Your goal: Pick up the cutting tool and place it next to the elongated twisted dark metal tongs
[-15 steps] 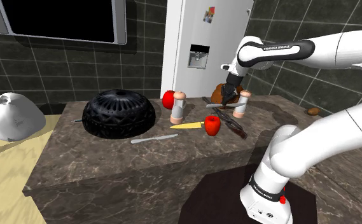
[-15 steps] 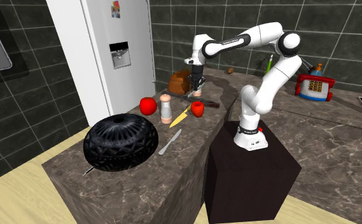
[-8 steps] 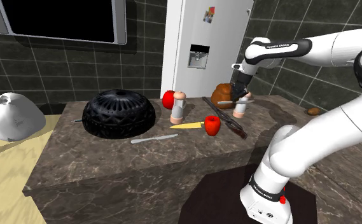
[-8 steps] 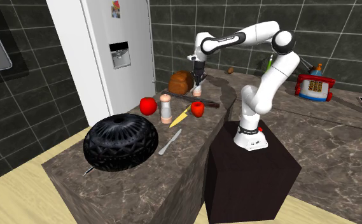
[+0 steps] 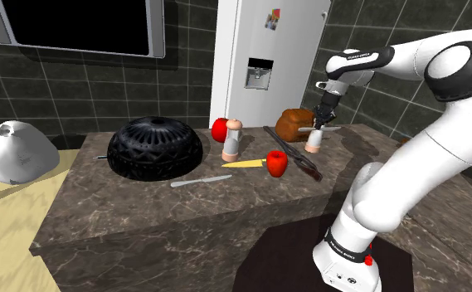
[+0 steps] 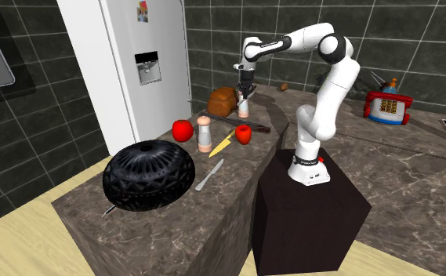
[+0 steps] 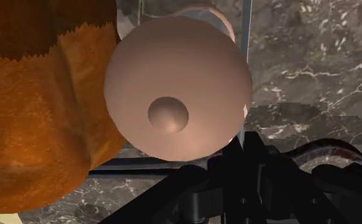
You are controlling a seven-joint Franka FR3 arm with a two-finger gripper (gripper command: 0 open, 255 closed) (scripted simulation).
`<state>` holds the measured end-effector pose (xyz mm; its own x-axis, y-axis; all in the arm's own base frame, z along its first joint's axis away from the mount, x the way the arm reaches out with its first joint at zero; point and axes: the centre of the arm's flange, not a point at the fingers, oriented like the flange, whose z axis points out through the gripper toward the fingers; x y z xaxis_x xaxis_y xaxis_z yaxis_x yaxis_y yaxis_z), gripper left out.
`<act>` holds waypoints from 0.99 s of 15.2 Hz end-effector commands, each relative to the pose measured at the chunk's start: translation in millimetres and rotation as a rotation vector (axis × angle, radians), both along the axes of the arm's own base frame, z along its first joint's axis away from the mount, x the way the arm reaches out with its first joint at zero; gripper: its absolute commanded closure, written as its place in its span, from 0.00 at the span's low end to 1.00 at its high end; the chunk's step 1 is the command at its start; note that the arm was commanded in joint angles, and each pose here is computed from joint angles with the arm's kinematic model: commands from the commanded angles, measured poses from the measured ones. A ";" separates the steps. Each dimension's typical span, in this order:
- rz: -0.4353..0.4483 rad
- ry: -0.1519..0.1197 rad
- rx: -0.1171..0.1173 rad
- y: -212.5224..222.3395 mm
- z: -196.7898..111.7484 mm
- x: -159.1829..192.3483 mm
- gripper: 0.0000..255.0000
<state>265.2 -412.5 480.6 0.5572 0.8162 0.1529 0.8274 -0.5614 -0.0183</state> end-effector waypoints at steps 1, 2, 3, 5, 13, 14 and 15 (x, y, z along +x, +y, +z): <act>0.002 0.000 -0.002 -24.3 0.2 -7.5 1.00; 0.002 0.000 -0.002 -37.0 0.2 -11.0 1.00; 0.002 0.000 -0.002 -49.8 0.2 -14.5 1.00; 0.002 0.000 -0.002 -75.2 0.2 -21.6 1.00; 0.002 0.000 -0.002 -136.0 -15.6 -38.4 1.00; 0.002 0.000 -0.002 -136.0 -20.9 -38.4 1.00; 0.002 0.000 -0.002 -136.0 -26.2 -38.4 1.00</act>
<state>226.5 -548.0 459.9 0.5555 0.8176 0.1513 0.8285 -0.5597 -0.0176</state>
